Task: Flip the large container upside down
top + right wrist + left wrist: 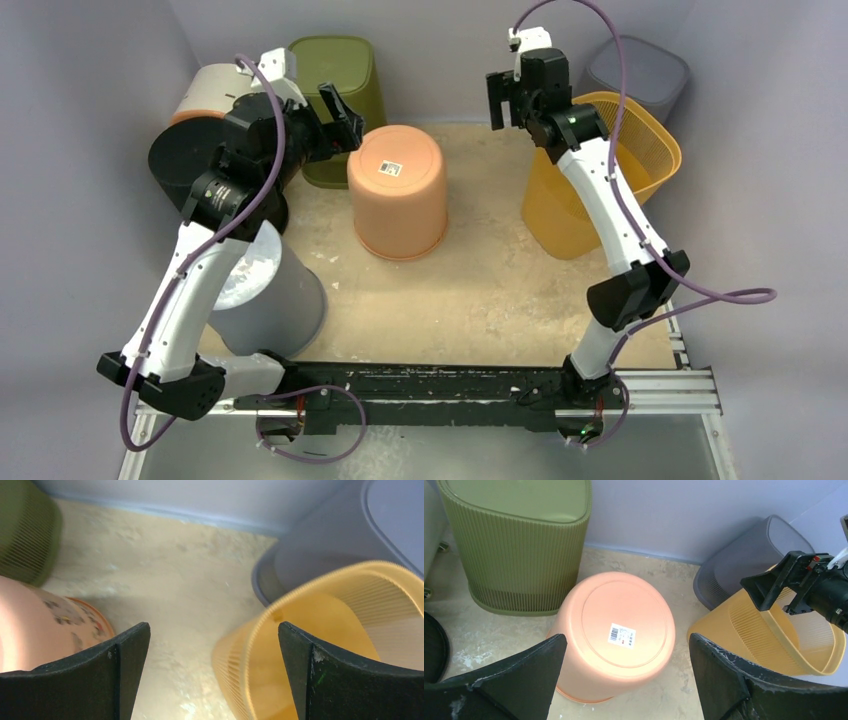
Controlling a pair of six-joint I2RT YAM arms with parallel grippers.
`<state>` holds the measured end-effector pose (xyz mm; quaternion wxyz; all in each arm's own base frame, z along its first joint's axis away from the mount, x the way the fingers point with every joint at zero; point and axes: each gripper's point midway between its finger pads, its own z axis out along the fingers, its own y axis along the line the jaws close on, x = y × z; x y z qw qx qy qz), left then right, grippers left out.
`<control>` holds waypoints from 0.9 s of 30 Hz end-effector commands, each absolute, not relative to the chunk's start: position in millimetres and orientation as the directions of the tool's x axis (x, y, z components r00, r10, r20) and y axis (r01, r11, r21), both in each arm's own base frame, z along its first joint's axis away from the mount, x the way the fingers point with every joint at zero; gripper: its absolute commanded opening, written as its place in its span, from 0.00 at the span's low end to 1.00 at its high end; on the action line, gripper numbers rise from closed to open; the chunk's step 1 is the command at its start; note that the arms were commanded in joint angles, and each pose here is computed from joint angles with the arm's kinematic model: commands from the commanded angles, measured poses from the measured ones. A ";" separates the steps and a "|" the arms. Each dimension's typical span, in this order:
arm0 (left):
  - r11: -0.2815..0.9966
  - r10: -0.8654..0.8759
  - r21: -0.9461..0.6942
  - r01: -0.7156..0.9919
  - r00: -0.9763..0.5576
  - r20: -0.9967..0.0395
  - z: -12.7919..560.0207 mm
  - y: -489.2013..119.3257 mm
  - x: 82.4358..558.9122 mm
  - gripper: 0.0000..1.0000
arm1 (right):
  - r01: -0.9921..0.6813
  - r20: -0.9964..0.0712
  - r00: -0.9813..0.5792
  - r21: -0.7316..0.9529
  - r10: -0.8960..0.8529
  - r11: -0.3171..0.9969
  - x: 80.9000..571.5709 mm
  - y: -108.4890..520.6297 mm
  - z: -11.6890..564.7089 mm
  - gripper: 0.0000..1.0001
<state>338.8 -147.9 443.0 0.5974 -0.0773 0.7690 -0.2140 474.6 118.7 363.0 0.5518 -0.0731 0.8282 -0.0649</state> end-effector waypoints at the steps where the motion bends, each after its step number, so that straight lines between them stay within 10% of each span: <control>1: 0.863 -0.411 -0.462 0.206 -0.246 -0.878 455.9 -158.2 336.3 0.89 | 0.054 -0.843 -0.503 -0.249 -0.189 0.967 450.0 78.2 348.5 1.00; 18: 0.855 -0.433 -0.481 0.193 -0.245 -0.868 450.6 -150.1 322.9 0.89 | 0.050 -0.783 -0.607 -0.209 -0.137 0.977 444.3 72.7 301.7 0.53; 22: 0.859 -0.434 -0.479 0.180 -0.239 -0.868 451.2 -145.4 319.0 0.89 | 0.062 -0.789 -0.601 -0.199 -0.123 0.978 445.6 71.9 300.9 0.21; 27: 0.857 -0.442 -0.486 0.171 -0.239 -0.864 448.4 -142.6 315.5 0.89 | 0.062 -0.779 -0.614 -0.211 -0.129 0.975 445.6 70.5 293.4 0.20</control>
